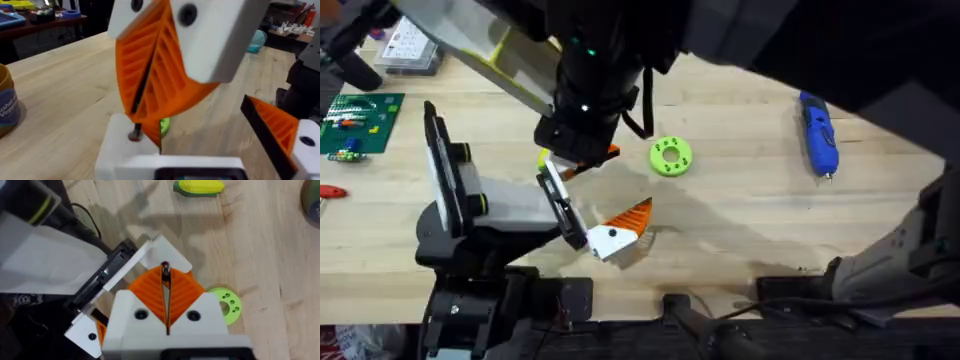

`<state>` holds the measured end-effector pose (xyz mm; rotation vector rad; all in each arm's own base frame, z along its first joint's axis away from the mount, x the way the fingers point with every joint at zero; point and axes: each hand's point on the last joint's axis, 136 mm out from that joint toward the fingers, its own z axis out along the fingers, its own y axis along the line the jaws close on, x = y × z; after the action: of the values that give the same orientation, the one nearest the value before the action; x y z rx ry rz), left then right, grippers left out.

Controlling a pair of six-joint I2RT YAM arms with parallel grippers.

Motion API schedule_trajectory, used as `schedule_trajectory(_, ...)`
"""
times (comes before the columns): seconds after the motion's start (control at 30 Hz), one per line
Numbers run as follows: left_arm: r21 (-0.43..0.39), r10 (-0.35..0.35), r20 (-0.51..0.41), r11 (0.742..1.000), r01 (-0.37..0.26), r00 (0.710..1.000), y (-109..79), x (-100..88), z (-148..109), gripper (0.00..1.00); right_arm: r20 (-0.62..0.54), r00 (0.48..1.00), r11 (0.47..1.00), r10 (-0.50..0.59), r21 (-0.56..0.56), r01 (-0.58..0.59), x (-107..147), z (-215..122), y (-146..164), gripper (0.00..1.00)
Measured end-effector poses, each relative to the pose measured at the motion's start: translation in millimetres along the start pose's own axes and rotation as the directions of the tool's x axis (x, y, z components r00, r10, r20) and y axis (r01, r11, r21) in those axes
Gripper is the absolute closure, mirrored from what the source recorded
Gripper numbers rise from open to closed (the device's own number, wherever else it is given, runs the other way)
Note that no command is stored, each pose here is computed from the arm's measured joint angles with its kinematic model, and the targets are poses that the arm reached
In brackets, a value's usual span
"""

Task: Pick up the gripper from the table and insert it into the empty holder that is missing its gripper. Then pick up a screw, insert it into the mounting hole, and use the screwdriver to tighten it. Finally, clean up the table by picking up the vegetable and placing it into the bucket.

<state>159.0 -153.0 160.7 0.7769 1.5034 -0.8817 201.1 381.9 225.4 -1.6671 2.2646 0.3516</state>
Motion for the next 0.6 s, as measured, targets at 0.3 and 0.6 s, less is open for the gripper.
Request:
schedule_trajectory(0.3,0.000,0.000,0.000,1.000,0.000,1.000,0.1,0.2,0.0,0.014,0.000,1.000,1.000,0.000,-0.002,0.000,0.0,0.1,0.4,0.991)
schedule_trajectory(0.6,0.000,0.000,0.000,1.000,0.000,1.000,0.0,0.0,0.0,0.014,-0.006,1.000,1.000,-0.003,-0.006,0.003,1.5,0.1,1.1,0.991)
